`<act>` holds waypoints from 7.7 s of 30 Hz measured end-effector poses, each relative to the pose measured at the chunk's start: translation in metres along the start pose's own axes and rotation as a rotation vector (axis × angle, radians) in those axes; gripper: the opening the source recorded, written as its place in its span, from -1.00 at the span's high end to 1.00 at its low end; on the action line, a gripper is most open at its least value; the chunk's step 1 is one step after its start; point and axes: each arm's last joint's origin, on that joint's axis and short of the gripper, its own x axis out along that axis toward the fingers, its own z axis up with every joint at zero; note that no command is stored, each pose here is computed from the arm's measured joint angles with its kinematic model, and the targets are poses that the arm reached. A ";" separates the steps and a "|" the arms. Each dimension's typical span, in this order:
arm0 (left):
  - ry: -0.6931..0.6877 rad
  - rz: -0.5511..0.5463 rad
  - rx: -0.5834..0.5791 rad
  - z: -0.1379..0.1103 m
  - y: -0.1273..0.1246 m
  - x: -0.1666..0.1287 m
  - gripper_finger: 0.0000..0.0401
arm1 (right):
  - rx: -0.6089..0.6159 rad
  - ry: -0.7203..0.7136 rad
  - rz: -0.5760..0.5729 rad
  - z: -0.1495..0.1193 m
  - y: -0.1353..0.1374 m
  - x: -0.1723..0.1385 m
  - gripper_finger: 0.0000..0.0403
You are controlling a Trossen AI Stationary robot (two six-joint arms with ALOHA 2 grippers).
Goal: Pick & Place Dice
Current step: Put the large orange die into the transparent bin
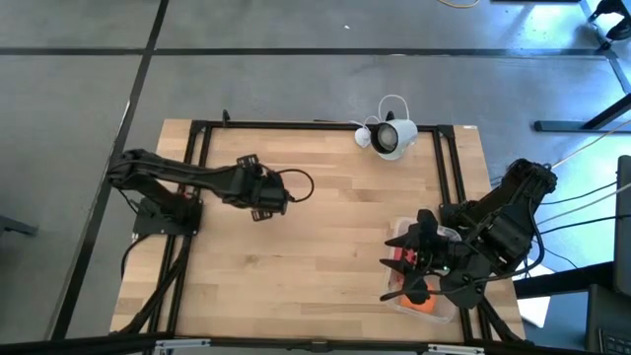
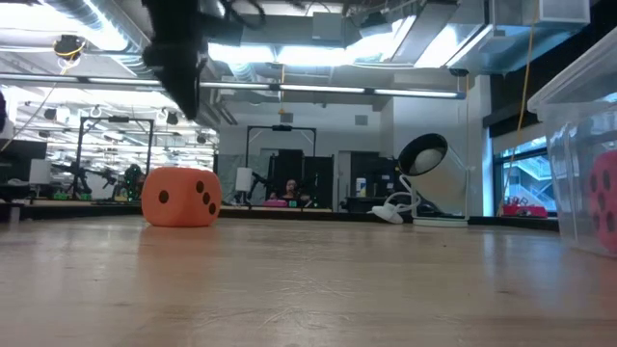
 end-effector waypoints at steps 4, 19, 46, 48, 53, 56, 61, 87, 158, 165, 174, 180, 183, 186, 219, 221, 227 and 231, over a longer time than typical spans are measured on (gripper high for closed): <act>0.035 -0.053 0.050 -0.002 -0.003 0.017 -0.23 | 0.050 -0.001 -0.004 0.001 -0.001 0.001 -0.02; 0.055 -0.168 0.308 -0.015 -0.018 0.043 -0.23 | 0.176 -0.004 -0.008 0.002 -0.001 0.002 -0.02; 0.101 -0.185 0.303 -0.024 -0.022 0.052 -0.38 | 0.136 -0.022 -0.025 0.004 -0.003 0.004 -0.02; 0.099 -0.171 0.290 -0.024 -0.022 0.052 -0.45 | 0.118 -0.022 -0.026 0.004 -0.003 0.004 -0.02; 0.092 -0.130 0.285 -0.023 -0.020 0.052 -0.64 | 0.079 -0.020 -0.026 0.004 -0.003 0.004 -0.02; 0.094 -0.124 0.283 -0.022 -0.022 0.055 -0.73 | 0.057 -0.017 -0.025 0.004 -0.003 0.004 -0.02; 0.151 -0.110 0.301 -0.019 -0.028 0.069 -0.83 | 0.047 -0.014 -0.031 0.003 -0.004 0.004 -0.02; 0.364 0.149 0.470 -0.017 -0.058 0.141 -0.47 | 0.109 -0.014 -0.032 0.003 -0.004 0.004 -0.02; -0.760 -0.920 -0.613 0.039 0.042 -0.086 0.34 | -0.387 -0.160 -0.215 0.024 -0.014 0.018 -0.10; -0.765 -0.997 -0.569 0.034 0.032 -0.097 0.39 | -0.461 -0.112 -0.123 0.042 -0.018 0.033 -0.46; -0.778 -1.074 -0.555 0.033 0.020 -0.107 0.43 | -0.678 -0.199 -0.145 0.064 -0.020 0.042 -0.80; -0.786 -1.119 -0.563 0.034 0.021 -0.110 0.44 | -0.753 -0.199 -0.129 0.069 -0.020 0.049 -0.84; -0.780 -1.124 -0.569 0.034 0.021 -0.110 0.51 | -0.753 -0.191 -0.116 0.070 -0.019 0.055 -0.84; -0.775 -1.137 -0.560 0.034 0.020 -0.110 0.56 | -0.805 -0.195 -0.094 0.071 -0.016 0.061 -0.84; -0.725 -1.228 -0.468 0.037 0.008 -0.107 0.77 | -0.724 -0.097 0.111 0.081 -0.021 0.104 -0.05; -0.727 -1.229 -0.468 0.037 0.008 -0.107 0.77 | -0.693 -0.095 0.111 0.082 -0.022 0.104 0.05; -0.720 -1.243 -0.462 0.037 0.008 -0.107 0.80 | -0.591 -0.081 0.129 0.084 -0.024 0.106 0.05; -0.720 -1.247 -0.462 0.037 0.008 -0.108 0.81 | -0.515 -0.080 0.136 0.085 -0.025 0.107 0.07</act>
